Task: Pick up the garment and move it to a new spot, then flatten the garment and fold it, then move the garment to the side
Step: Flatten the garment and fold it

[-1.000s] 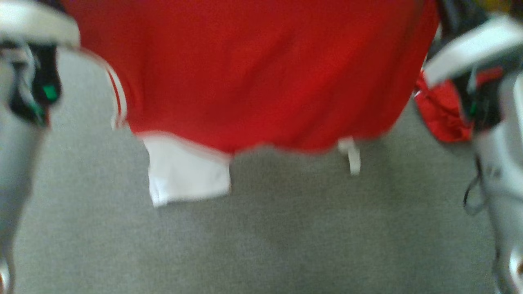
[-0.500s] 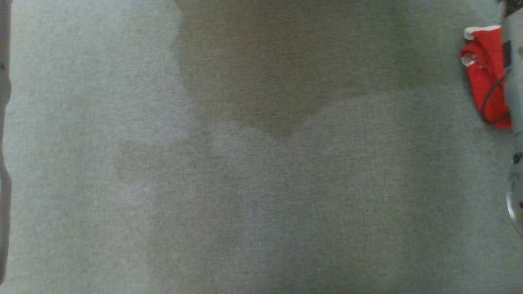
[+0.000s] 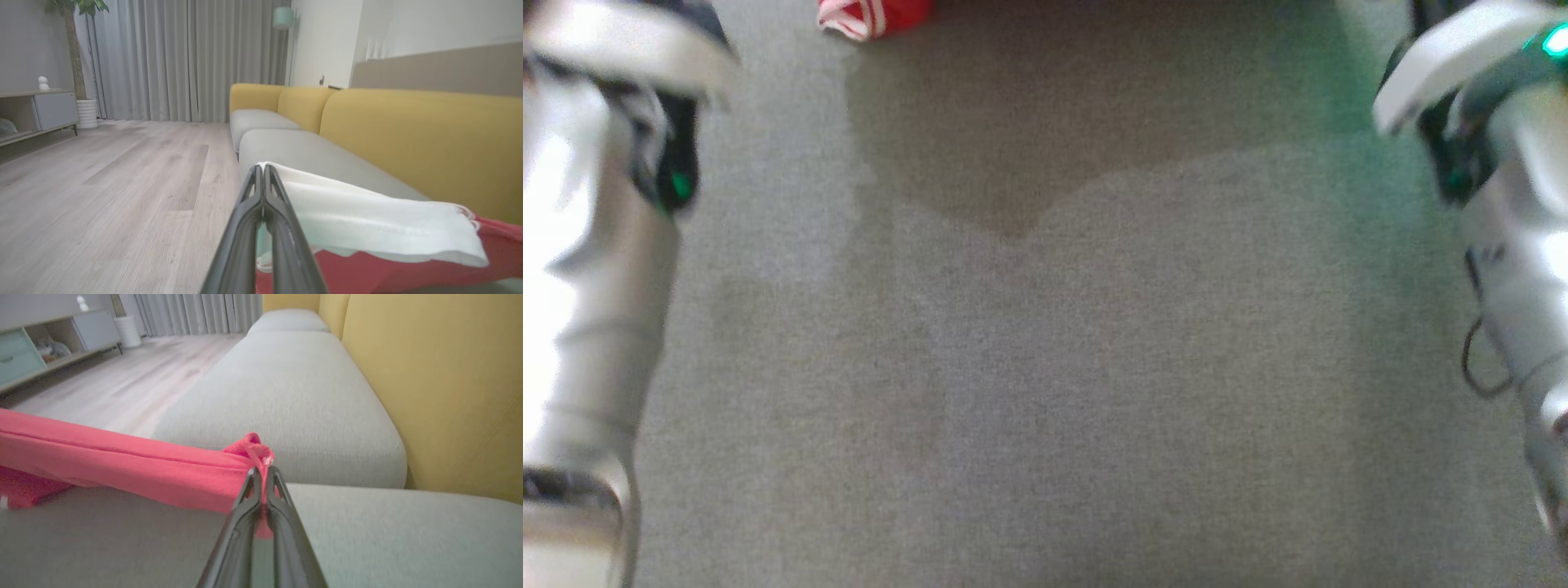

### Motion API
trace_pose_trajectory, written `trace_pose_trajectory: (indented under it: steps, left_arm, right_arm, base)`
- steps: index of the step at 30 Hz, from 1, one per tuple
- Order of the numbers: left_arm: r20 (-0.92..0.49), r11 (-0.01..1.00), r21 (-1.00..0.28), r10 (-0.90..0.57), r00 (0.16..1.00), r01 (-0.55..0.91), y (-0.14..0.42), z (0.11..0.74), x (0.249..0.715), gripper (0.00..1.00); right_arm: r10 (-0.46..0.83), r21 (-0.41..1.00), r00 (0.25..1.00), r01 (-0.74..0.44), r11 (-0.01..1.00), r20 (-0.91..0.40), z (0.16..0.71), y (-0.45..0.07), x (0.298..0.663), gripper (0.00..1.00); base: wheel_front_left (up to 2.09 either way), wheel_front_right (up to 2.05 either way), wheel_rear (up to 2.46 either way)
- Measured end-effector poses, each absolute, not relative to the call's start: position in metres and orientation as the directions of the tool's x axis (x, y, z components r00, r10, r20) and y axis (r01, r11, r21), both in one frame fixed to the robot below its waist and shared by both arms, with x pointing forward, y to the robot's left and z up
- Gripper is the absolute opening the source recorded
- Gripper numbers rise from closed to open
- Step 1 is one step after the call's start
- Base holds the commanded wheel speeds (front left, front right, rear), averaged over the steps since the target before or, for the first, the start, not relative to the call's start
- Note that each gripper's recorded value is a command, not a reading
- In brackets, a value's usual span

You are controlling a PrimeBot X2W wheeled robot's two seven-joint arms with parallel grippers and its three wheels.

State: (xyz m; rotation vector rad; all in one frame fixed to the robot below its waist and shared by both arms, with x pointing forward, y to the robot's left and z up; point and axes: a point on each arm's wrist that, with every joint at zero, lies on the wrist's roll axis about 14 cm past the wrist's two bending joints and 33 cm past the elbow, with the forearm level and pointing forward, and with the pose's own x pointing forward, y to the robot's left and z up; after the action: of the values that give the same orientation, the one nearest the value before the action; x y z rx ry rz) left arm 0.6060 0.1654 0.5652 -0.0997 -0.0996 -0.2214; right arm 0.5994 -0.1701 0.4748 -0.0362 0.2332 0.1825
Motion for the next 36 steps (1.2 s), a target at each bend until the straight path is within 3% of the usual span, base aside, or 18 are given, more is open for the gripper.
trace_pose_trajectory:
  steps: [6,17,24,36]
  left_arm:
    - [-0.056,0.962,-0.005,-0.273,0.960,0.274,0.166,0.512,0.550,0.00]
    - [-0.265,0.900,0.140,-0.367,0.891,0.413,0.169,0.478,0.450,0.00]
    - [-0.397,0.867,0.120,-0.405,0.824,0.484,0.164,0.463,0.385,0.00]
    - [-0.534,0.809,0.051,-0.474,0.700,0.586,0.150,0.472,0.308,0.00]
  right_arm:
    - [0.191,-0.072,0.889,-0.242,0.968,-0.416,0.437,-0.177,0.541,0.00]
    - [0.246,-0.088,0.777,-0.359,0.929,-0.579,0.428,-0.178,0.462,0.00]
    - [0.275,-0.046,0.711,-0.396,0.917,-0.647,0.425,-0.180,0.413,0.00]
    - [0.308,0.040,0.639,-0.398,0.917,-0.705,0.428,-0.190,0.366,0.00]
  base:
    - [0.00,0.00,0.00]
    - [0.00,0.00,0.00]
    - [0.00,0.00,0.00]
    - [0.00,0.00,0.00]
